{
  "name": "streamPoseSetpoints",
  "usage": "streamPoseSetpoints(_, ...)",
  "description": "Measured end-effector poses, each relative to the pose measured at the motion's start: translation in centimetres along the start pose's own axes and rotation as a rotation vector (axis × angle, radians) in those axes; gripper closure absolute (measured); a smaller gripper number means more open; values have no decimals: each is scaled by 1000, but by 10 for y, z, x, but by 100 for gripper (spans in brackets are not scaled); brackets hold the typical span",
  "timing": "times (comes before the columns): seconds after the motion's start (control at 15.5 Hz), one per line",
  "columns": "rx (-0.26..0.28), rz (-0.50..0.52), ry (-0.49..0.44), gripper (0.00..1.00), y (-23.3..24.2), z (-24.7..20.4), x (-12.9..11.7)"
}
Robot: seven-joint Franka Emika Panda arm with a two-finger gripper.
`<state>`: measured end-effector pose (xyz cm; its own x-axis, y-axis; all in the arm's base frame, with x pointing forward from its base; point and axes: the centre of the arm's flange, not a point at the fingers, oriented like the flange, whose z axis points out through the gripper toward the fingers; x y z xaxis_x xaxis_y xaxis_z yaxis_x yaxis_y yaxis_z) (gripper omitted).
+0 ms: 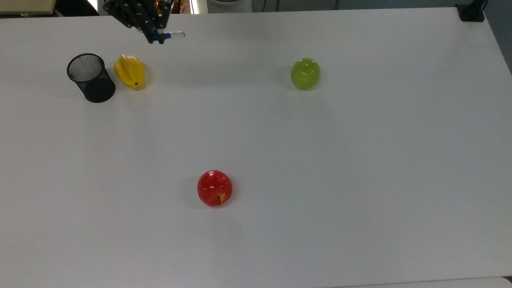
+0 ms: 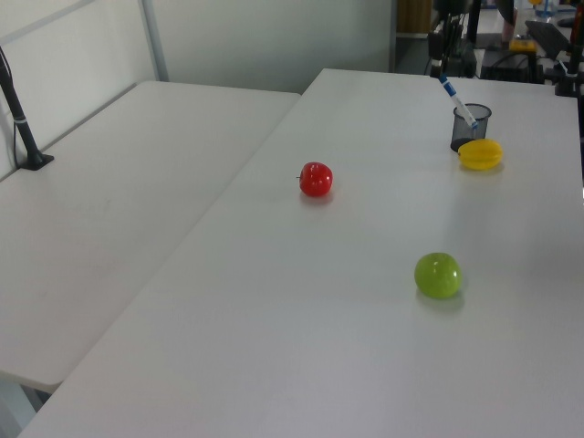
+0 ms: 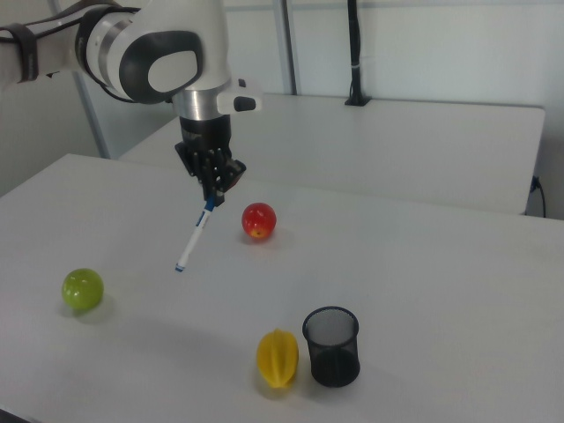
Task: Take marker pen
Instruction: 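Carry the marker away from the cup and lower it to the table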
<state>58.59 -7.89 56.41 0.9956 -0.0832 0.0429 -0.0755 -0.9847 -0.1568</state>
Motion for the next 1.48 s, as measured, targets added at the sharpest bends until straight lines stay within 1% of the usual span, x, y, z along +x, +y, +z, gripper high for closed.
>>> streamPoseSetpoints(0.13,-11,-35,-59,81,-17,17,-3)
streamPoseSetpoints(0.39,-54,-104,-155,81,-47,61,-6)
streamPoseSetpoints(0.64,-141,-202,-262,81,-81,121,-3)
streamPoseSetpoints(0.77,-170,-232,-301,81,-92,144,-2)
streamPoseSetpoints(1.03,-185,-250,-342,81,-97,168,-4)
streamPoseSetpoints(1.29,-217,-290,-391,81,-109,196,-7)
streamPoseSetpoints(1.48,-223,-296,-418,81,-109,212,-7)
